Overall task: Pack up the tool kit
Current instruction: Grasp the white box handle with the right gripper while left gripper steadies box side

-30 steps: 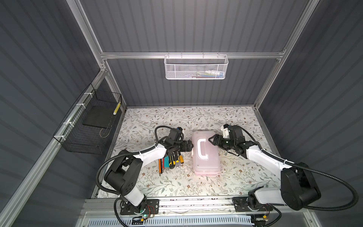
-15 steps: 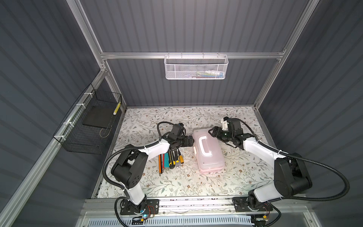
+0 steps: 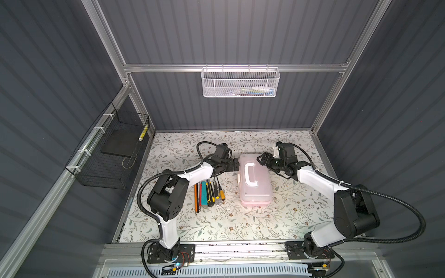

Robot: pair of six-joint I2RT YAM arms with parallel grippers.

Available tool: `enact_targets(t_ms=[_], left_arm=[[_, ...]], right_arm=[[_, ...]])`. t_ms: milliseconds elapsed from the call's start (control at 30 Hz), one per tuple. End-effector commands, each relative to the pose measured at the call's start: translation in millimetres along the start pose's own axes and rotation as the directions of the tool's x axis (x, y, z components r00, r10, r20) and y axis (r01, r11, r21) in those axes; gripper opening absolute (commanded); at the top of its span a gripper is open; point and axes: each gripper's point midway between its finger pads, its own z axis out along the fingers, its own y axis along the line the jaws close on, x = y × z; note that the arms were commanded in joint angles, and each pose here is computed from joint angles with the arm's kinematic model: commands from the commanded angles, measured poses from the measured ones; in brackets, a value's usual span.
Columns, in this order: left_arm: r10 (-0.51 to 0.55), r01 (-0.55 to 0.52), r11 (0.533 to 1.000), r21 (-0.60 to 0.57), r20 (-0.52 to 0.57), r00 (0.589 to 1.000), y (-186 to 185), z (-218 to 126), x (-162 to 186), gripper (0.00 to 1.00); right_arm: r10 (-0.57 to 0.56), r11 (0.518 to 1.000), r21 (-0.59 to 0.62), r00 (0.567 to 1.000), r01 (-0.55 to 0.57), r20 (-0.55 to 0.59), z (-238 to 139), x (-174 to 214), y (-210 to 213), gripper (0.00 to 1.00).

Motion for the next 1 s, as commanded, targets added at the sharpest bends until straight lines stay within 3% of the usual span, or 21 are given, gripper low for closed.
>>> enact_targets(t_ms=[0, 100, 200, 400, 533, 967], left_arm=[[0.073, -0.075, 0.995, 0.062, 0.04, 0.997, -28.2, -21.0, -9.7, 0.97], [0.104, -0.105, 0.994, 0.005, 0.057, 0.993, -18.0, -39.5, -9.2, 0.97], [0.119, -0.118, 0.993, -0.021, 0.064, 0.991, -12.4, -57.0, -6.3, 0.97], [0.107, -0.108, 0.994, 0.031, 0.024, 0.994, -12.8, -69.9, 16.7, 0.96], [0.09, -0.089, 0.992, 0.087, -0.007, 0.996, -16.4, -72.3, 32.6, 0.94], [0.03, -0.022, 0.98, 0.2, -0.038, 0.999, -24.6, -70.8, 56.5, 0.92]], right_arm=[[-0.077, 0.997, 0.011, 0.997, 0.077, 0.006, -11.6, -13.3, 20.1, 0.73], [-0.141, 0.981, 0.144, 0.989, 0.132, 0.052, -33.7, -32.2, 11.6, 0.73], [-0.189, 0.967, 0.19, 0.978, 0.17, 0.086, -56.0, -40.4, 17.4, 0.73], [-0.228, 0.973, 0.034, 0.974, 0.227, 0.02, -76.0, -2.7, 68.7, 0.7], [-0.2, 0.977, -0.079, 0.979, 0.196, -0.047, -76.1, 27.9, 89.5, 0.61], [-0.171, 0.983, -0.098, 0.961, 0.153, -0.215, -50.2, 82.4, 75.6, 0.51]])
